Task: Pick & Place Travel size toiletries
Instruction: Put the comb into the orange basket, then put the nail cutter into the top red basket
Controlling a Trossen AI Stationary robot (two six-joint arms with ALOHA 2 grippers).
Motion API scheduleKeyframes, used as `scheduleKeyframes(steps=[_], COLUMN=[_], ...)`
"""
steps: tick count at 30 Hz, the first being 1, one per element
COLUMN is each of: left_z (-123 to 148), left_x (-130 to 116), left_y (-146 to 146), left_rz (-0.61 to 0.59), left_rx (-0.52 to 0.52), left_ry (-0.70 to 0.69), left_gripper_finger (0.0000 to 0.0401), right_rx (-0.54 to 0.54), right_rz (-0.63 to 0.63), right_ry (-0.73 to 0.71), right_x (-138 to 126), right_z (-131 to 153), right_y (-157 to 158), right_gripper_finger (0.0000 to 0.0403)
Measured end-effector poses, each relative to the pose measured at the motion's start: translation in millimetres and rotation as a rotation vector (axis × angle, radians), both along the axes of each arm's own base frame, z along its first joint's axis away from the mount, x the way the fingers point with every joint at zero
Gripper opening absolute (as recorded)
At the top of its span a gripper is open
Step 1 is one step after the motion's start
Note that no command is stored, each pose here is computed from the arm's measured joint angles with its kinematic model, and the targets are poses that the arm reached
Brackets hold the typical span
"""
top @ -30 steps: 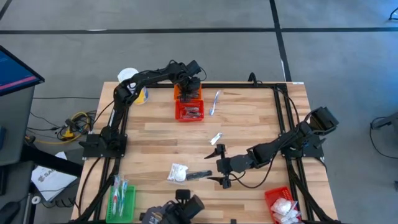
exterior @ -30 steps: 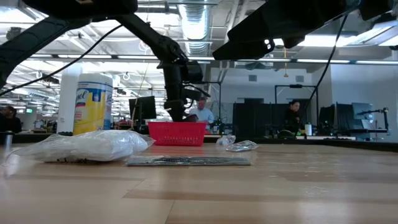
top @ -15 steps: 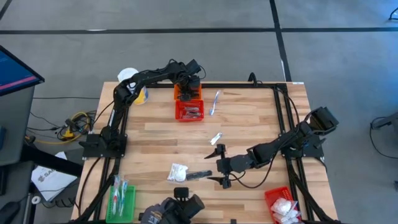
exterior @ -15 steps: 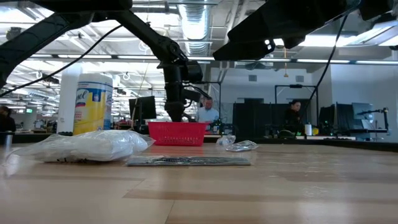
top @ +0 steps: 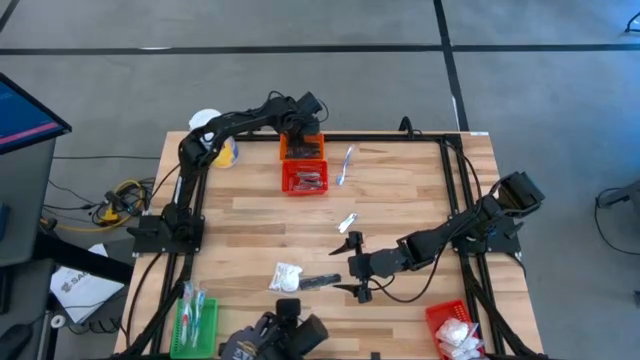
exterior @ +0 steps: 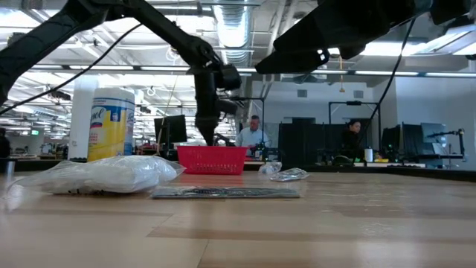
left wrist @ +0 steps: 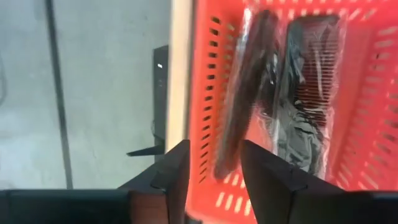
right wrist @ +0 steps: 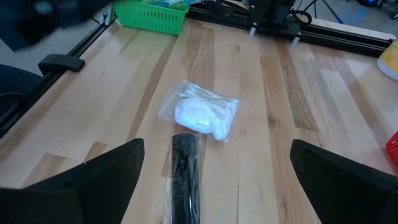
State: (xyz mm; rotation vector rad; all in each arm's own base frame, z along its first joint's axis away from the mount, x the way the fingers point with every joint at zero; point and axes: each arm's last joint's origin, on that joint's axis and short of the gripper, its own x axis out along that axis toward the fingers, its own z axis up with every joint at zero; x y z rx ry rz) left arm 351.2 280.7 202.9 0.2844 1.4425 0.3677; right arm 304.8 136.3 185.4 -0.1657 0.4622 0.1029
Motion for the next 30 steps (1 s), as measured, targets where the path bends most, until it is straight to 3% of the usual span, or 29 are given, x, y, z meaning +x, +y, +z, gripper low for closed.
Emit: scheduleKeyframes(steps=[11, 22, 30], left_z=[70.2, 132.1, 153.6], left_x=[-16.2, -32.1, -27.2], left_y=[-14.2, -45.4, -78.1], left_rz=[0.030, 0.026, -0.022], left_rx=[0.078, 0.008, -0.012], left_ry=[-0.178, -0.449, -0.525], left_gripper_finger=[0.0144, 0.0147, 0.0147], right_rx=[-0.002, -0.002, -0.001], right_rz=[0.000, 0.000, -0.001], right_ry=[0.004, 0.004, 0.004], right_x=[-0.2, -0.2, -0.2], right_z=[-0.4, -0.4, -0.4], right_y=[-0.1, -0.1, -0.1], right_gripper_finger=[0.0397, 0.0397, 0.0396])
